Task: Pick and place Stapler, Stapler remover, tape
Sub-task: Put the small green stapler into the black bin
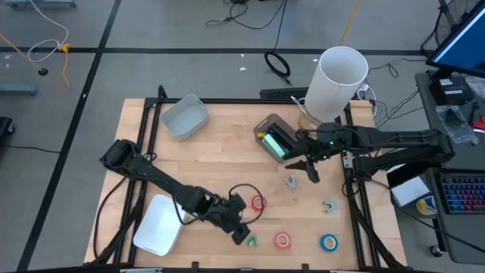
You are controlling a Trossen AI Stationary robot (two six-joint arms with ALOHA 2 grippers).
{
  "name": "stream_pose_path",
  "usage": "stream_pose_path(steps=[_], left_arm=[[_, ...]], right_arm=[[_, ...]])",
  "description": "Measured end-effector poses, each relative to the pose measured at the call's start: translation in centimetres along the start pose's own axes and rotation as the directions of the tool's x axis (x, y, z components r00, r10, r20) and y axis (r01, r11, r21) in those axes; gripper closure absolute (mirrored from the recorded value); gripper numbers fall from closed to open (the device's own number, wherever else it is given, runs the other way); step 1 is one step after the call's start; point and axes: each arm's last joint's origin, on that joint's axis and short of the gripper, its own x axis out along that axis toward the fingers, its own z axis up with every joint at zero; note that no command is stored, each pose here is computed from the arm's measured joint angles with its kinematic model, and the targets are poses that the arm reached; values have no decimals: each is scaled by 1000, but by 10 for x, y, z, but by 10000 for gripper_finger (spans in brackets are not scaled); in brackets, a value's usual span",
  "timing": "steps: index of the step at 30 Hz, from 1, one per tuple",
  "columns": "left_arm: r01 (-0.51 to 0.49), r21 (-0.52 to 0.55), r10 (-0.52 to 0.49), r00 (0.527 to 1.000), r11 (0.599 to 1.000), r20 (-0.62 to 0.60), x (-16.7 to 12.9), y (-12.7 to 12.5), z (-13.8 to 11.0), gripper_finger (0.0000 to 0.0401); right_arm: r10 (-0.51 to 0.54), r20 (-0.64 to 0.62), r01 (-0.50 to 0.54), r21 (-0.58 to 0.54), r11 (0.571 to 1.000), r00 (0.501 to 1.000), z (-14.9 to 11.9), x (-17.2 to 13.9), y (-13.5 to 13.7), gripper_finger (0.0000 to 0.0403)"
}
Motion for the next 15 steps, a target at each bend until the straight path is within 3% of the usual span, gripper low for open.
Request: stream_pose_path(steps=[3, 7, 13, 15], left_arm=[[60, -141, -67, 997, 988, -39, 12, -6, -10, 91], [121, -307, -149, 987, 944, -68, 29, -11, -19, 91], [66, -433, -123, 987, 899, -106, 49, -22, -21, 91], [-15, -450, -52, 989, 893, -136, 53, -21, -21, 91]], right_arm=[[24, 21, -24, -9, 1000, 999, 1, -6, 7, 258], [48, 32, -47, -27, 999, 998, 1, -10, 13, 260], [67, 17, -66, -58, 996, 998, -1, -9, 17, 258], [72, 7, -72, -65, 995, 997, -2, -9, 18, 257]])
